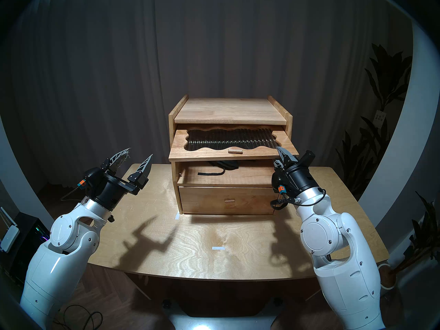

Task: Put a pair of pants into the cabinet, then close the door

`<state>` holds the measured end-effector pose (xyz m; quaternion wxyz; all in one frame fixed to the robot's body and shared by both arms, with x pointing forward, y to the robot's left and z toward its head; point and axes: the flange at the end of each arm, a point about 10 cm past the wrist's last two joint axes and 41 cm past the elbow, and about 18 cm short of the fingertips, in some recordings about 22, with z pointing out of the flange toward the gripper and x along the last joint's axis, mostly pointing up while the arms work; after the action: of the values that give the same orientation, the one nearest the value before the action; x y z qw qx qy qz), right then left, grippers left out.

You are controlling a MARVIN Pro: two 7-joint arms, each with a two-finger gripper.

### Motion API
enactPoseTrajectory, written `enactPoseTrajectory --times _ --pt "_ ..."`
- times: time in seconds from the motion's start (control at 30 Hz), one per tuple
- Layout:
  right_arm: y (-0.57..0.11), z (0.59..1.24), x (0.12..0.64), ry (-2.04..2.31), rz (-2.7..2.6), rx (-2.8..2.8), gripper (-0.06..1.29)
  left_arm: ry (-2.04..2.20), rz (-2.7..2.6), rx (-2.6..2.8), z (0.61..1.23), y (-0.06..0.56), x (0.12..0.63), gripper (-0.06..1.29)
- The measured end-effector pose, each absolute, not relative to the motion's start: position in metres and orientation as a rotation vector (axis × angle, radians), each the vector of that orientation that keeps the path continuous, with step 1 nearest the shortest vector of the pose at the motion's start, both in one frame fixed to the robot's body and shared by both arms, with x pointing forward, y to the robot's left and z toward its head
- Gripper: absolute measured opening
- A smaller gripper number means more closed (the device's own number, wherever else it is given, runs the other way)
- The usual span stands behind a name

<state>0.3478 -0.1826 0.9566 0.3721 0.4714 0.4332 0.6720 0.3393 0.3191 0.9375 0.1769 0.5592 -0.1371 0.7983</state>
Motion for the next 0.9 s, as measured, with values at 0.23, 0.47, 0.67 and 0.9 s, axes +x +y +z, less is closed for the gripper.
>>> enactPoseTrajectory --times 0.23,0.47,0.67,0.9 --pt "-0.184 0.957 0.337 1.134 1.725 1.227 0.09 -0.388 2.26 1.583 0.937 0.319 0.339 1.25" --pt "-0.185 0.954 0.339 1.118 1.73 1.205 0.04 -0.388 2.26 1.583 0.938 0.319 0.339 1.25" --pt "-0.179 0.945 0.355 1.131 1.723 1.176 0.09 -0.388 2.26 1.583 0.938 0.319 0.339 1.25" --pt "-0.162 0.948 0.367 1.167 1.759 1.125 1.0 -0.389 2.26 1.583 0.938 0.319 0.339 1.25"
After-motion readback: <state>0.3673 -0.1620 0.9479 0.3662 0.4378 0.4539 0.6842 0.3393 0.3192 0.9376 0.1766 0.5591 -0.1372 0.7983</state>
